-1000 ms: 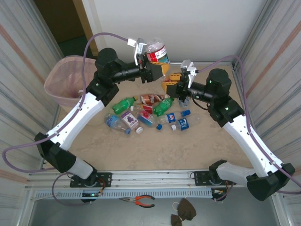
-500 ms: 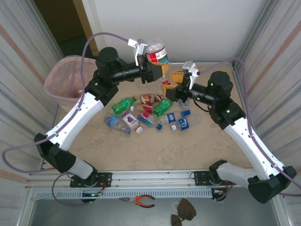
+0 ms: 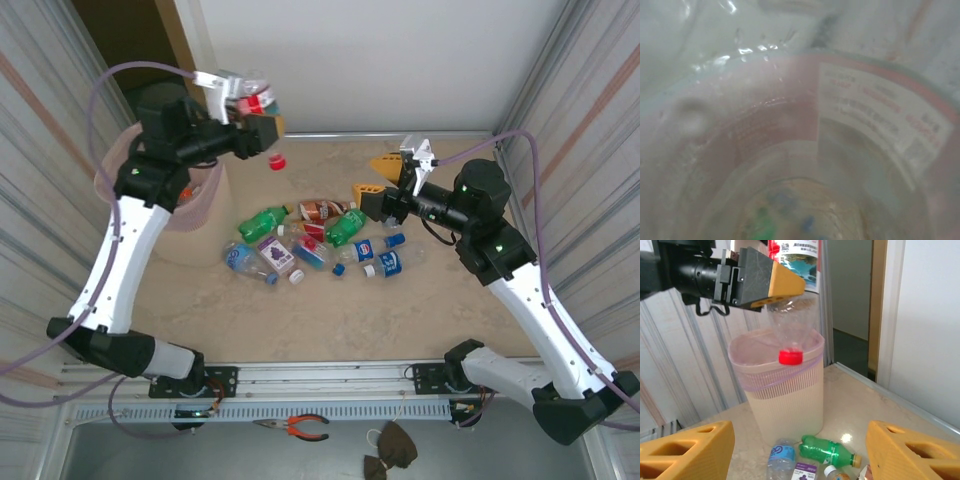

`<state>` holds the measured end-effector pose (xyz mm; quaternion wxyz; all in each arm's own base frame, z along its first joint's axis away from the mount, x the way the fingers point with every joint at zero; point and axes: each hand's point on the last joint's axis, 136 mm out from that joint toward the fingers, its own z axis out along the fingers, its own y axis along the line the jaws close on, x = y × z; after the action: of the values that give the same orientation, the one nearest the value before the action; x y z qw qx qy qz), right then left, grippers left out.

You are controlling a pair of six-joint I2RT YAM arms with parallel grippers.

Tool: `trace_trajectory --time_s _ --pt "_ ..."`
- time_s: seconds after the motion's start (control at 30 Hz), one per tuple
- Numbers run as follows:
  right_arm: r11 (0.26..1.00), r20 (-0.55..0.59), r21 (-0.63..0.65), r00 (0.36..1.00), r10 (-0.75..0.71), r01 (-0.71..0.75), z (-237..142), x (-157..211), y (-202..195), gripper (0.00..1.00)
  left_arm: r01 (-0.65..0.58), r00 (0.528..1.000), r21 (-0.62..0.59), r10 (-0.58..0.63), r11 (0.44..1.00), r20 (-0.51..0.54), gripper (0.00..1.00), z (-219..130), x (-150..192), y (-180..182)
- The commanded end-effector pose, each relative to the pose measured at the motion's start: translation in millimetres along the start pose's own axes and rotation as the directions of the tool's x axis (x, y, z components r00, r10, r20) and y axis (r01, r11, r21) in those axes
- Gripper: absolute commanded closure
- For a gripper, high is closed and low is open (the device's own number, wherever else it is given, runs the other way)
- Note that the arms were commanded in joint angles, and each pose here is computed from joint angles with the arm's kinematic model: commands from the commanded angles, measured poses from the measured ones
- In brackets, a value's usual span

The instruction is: Put the plastic bottles in the bin

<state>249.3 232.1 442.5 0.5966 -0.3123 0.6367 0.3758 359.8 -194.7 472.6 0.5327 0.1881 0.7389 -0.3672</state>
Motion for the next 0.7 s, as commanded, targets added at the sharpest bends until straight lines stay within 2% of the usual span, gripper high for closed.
trace_trajectory --time_s 0.0,0.2,0.4,0.67 --pt "1.0 0.003 0.011 1.0 -0.019 0.019 -3.3 -1.6 -1.8 0.31 0.021 0.999 -0.189 -0.027 0.982 -0.032 0.42 -43.4 2.9 37.1" --pt "1.0 -0.007 0.011 1.0 -0.009 0.009 0.1 1.6 -4.2 0.32 0.105 0.992 -0.502 -0.129 0.859 -0.013 0.42 -105.6 14.4 120.8" --pt "1.0 -0.014 0.013 1.0 -0.007 0.007 2.0 3.8 -6.2 0.32 0.042 0.976 -0.696 -0.178 0.717 -0.124 0.42 -149.0 38.0 179.2" --pt "1.0 -0.022 0.009 1.0 -0.005 0.005 4.6 4.9 -9.3 0.33 0.012 0.924 -0.806 -0.314 0.592 -0.216 0.37 -167.5 74.2 236.5"
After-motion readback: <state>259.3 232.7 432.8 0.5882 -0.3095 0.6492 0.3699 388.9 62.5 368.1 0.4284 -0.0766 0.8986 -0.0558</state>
